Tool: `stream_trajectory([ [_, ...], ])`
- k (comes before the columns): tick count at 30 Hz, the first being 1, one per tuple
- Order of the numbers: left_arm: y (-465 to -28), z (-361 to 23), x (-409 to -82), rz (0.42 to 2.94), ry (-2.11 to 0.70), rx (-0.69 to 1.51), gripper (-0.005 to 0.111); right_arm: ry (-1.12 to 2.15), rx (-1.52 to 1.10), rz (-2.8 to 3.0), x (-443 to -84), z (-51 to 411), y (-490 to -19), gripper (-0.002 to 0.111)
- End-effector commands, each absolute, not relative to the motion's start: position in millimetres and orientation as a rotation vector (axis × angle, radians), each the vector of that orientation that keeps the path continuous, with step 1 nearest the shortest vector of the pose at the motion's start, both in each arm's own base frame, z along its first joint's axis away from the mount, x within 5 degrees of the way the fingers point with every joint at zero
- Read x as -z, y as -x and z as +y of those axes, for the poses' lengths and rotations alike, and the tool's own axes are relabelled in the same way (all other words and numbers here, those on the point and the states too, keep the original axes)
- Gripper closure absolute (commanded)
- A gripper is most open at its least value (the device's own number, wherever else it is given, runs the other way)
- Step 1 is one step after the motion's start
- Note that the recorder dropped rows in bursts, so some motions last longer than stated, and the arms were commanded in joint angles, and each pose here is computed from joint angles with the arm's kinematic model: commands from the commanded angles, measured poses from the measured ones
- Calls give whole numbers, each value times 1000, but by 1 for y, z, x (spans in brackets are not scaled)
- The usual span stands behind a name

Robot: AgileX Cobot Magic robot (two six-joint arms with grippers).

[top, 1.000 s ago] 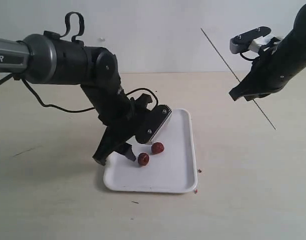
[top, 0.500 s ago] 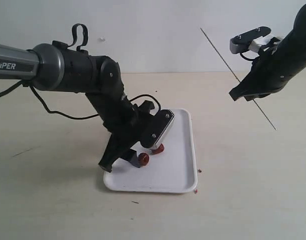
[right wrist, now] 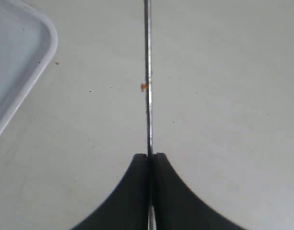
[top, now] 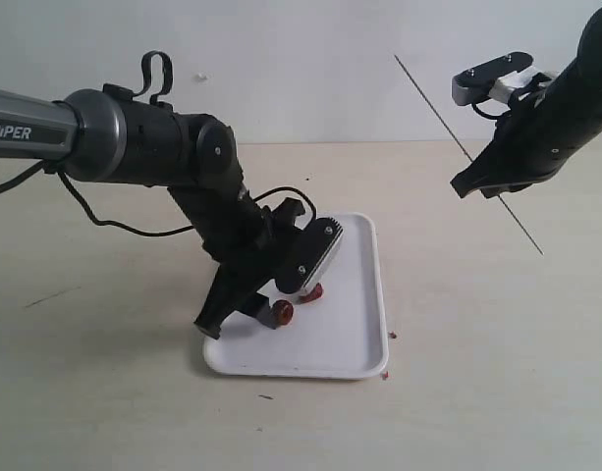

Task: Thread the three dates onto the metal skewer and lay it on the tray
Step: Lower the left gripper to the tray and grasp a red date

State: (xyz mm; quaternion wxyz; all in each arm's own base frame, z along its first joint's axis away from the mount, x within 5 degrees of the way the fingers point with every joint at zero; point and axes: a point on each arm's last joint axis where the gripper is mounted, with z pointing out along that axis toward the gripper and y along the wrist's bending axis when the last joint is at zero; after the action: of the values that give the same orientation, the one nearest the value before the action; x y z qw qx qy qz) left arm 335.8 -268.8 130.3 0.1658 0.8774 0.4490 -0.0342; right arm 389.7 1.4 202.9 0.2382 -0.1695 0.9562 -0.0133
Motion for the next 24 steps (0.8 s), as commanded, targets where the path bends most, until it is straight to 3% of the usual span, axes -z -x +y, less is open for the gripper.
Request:
stream_trajectory([
  [1, -337, -271, -126, 1292, -2473, 99, 56, 469, 47, 2599, -207, 0, -389, 108],
  [15, -332, -273, -118, 1292, -2512, 134, 56, 468, 48, 2595, -207, 0, -390, 108],
  [21, -332, -273, -119, 1296, -2510, 137, 72, 468, 48, 2595, -207, 0, -390, 108],
  [24, -332, -273, -119, 1296, -2510, 137, 71, 468, 48, 2595, -207, 0, -390, 108],
])
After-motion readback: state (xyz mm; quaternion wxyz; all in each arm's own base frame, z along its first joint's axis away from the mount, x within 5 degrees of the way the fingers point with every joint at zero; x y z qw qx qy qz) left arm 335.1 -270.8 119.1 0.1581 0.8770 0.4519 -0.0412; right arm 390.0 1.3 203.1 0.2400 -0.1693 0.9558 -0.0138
